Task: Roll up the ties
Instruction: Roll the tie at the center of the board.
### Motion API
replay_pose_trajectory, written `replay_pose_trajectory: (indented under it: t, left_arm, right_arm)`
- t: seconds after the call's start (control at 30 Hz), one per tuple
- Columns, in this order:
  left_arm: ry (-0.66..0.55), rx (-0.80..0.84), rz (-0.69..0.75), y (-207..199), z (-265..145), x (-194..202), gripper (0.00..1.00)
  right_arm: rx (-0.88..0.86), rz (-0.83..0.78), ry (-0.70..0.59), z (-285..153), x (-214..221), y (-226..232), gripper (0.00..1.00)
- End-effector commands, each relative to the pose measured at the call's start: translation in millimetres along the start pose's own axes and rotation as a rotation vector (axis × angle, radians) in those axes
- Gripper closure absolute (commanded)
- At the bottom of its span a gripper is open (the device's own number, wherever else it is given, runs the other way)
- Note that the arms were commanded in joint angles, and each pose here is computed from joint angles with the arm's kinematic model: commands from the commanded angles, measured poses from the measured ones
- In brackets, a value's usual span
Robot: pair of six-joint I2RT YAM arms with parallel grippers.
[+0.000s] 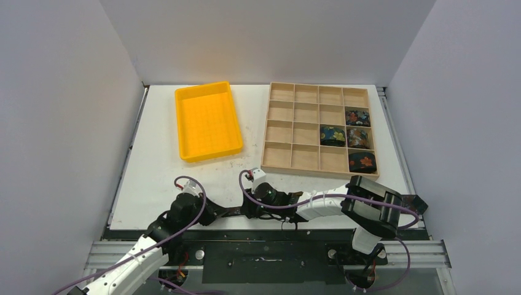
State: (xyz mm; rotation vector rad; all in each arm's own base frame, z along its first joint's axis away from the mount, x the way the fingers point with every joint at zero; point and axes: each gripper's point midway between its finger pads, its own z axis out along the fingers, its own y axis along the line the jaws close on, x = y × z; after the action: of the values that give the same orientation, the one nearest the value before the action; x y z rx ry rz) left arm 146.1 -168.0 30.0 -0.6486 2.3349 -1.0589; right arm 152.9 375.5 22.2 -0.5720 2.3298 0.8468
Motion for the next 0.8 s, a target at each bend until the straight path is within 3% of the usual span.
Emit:
replay_pose_trajectory:
  t: [0.0,0.33,0.6,0.77]
  left_arm:
    - [0.000,-0.132,-0.032,53.3,11.4,11.2,1.00]
    - [-0.100,-0.260,-0.089,74.7,9.8,-4.5,1.00]
    - [-0.087,-0.292,-0.090,78.0,10.2,-2.7,1.00]
    - [-0.099,-0.282,-0.098,77.4,9.7,-4.2,1.00]
  right_arm:
    - [0.089,-0.003,0.014,4.4,7.9,-23.3,0.70]
    - [0.065,-0.044,0.008,-3.8,5.4,-20.0,0.68]
    - [-0.028,-0.065,-0.065,-9.0,-42.5,21.1,0.64]
    - [-0.119,-0.080,-0.066,-2.1,-60.7,55.4,0.69]
